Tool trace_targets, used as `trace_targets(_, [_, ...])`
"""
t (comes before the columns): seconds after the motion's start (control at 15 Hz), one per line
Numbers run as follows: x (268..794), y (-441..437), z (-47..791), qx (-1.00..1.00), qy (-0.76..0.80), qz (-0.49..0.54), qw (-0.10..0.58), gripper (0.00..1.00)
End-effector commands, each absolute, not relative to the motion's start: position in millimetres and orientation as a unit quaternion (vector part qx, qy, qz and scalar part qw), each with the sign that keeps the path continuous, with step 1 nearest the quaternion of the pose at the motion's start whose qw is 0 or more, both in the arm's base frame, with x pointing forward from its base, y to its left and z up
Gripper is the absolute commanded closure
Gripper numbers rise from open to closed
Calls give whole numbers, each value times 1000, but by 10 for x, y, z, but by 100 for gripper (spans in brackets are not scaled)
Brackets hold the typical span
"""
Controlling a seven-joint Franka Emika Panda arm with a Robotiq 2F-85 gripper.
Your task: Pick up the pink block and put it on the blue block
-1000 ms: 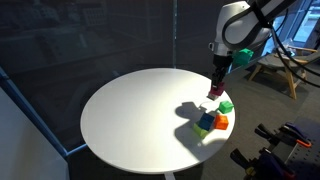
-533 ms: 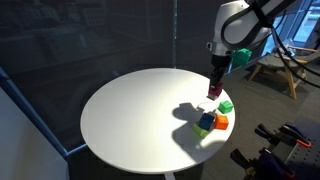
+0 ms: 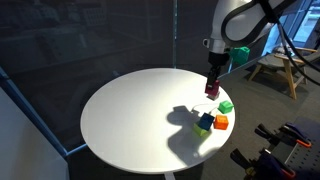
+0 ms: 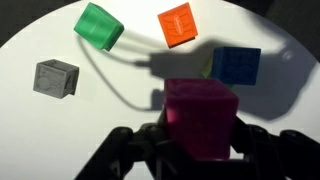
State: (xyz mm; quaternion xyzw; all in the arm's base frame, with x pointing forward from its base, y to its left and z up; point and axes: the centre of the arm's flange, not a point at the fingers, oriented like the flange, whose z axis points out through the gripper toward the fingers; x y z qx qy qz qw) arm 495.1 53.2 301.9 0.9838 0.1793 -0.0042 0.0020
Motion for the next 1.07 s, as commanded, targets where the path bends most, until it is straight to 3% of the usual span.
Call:
trace_targets(0.0, [4758,660,3140,981,193,8,0,72])
trace_targets(1.0, [4460,975,2975,971,240,-1,-7,72])
